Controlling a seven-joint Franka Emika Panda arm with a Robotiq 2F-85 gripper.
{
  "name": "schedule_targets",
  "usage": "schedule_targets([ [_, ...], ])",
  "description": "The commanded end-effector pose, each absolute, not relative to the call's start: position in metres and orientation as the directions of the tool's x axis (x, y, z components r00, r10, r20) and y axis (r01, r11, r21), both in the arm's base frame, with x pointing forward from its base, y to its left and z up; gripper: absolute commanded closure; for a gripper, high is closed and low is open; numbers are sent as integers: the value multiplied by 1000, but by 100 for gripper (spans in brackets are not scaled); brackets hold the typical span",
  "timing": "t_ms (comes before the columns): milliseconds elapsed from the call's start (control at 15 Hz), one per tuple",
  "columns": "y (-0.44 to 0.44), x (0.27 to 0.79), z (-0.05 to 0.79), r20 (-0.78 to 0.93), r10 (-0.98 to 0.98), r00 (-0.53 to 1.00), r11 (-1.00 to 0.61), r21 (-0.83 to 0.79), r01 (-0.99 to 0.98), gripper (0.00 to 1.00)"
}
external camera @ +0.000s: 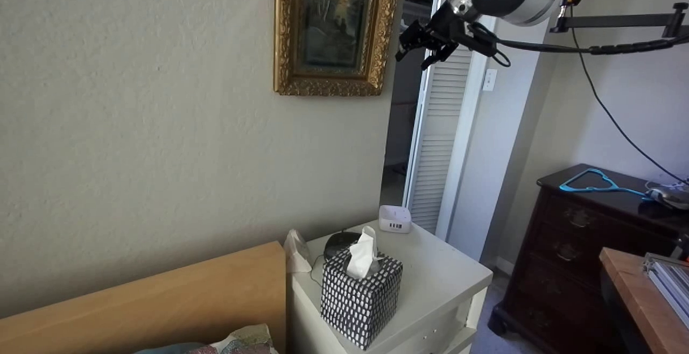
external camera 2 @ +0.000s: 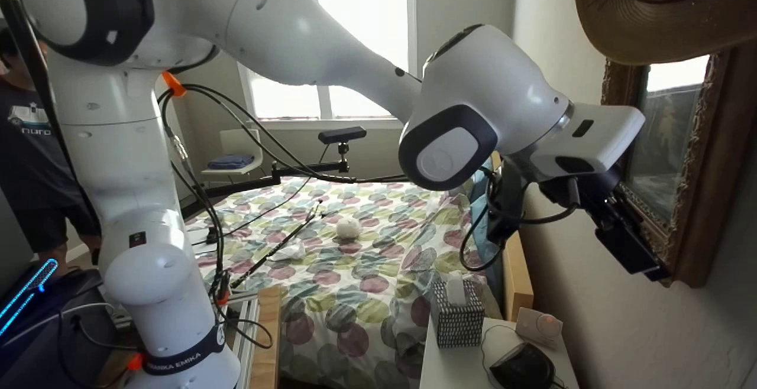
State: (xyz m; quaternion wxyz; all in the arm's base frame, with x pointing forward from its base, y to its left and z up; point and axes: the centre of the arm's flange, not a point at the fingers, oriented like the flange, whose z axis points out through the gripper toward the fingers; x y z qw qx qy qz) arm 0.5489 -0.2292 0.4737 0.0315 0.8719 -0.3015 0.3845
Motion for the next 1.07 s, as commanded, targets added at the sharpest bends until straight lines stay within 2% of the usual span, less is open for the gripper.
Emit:
schedule_targets([
  [0, -233, 504, 512, 667, -490, 562, -826, -147, -545, 0],
  [467, -234, 478, 580, 684, -475, 554, -821, -118, -559, 0],
  [533, -258, 504, 555, 691, -463, 555, -824, -104, -558, 0],
  [1000, -254, 472, 582, 697, -472, 539, -820, -121, -560, 0],
])
